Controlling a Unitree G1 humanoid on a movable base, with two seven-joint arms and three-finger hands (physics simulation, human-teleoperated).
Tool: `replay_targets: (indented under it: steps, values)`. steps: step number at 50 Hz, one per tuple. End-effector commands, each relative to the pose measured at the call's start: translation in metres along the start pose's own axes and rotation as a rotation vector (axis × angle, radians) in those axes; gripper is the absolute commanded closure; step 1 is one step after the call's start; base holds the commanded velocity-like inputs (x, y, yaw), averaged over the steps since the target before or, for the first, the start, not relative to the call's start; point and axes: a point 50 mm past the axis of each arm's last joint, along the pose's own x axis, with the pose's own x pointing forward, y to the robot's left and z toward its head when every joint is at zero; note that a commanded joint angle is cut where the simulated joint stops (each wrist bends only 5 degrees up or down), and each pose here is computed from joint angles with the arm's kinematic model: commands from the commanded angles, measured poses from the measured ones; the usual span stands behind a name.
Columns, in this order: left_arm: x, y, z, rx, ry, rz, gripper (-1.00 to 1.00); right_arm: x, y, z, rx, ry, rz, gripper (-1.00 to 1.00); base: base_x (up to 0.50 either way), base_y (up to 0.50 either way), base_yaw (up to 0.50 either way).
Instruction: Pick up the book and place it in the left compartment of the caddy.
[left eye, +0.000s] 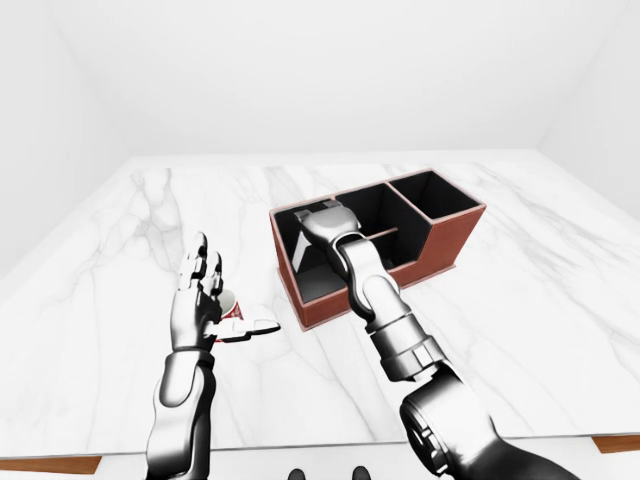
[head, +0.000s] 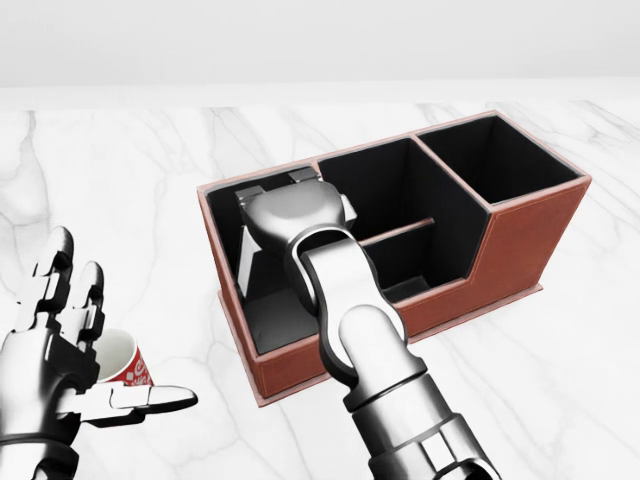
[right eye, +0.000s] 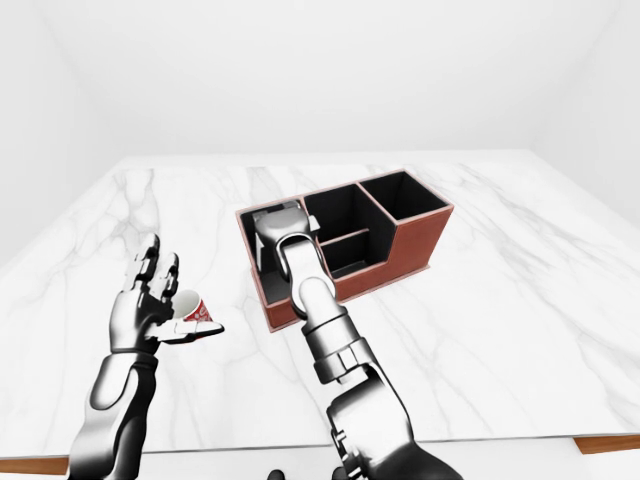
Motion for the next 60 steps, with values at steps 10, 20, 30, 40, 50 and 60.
replay_targets:
  steps: [10, 20, 30, 40, 50, 60]
  values:
    - [-0.003, 0.000, -0.005, -0.001, 0.008, 0.000, -1.00, 0.008, 0.003, -0.005, -0.023, 0.015, -0.060, 1.00, 0.00, 0.00, 0.00]
    - [-0.006, 0.002, -0.007, -0.003, 0.008, 0.002, -1.00, 0.018, 0.012, -0.007, 0.024, 0.001, -0.054, 1.00, 0.00, 0.00, 0.00]
    - [-0.009, 0.004, -0.008, -0.005, 0.007, 0.005, -1.00, 0.025, 0.022, -0.009, 0.055, -0.002, -0.051, 1.00, 0.00, 0.00, 0.00]
    - [-0.010, 0.004, -0.009, -0.006, 0.004, 0.007, -1.00, 0.031, 0.029, -0.014, 0.081, 0.011, -0.057, 1.00, 0.00, 0.00, 0.00]
    - [-0.014, 0.004, -0.011, -0.005, 0.004, 0.007, -1.00, 0.034, 0.035, -0.018, 0.104, 0.028, -0.067, 1.00, 0.00, 0.00, 0.00]
    - [-0.017, 0.005, -0.012, -0.007, 0.003, 0.007, -1.00, 0.034, 0.042, -0.019, 0.122, 0.036, -0.060, 1.00, 0.00, 0.00, 0.00]
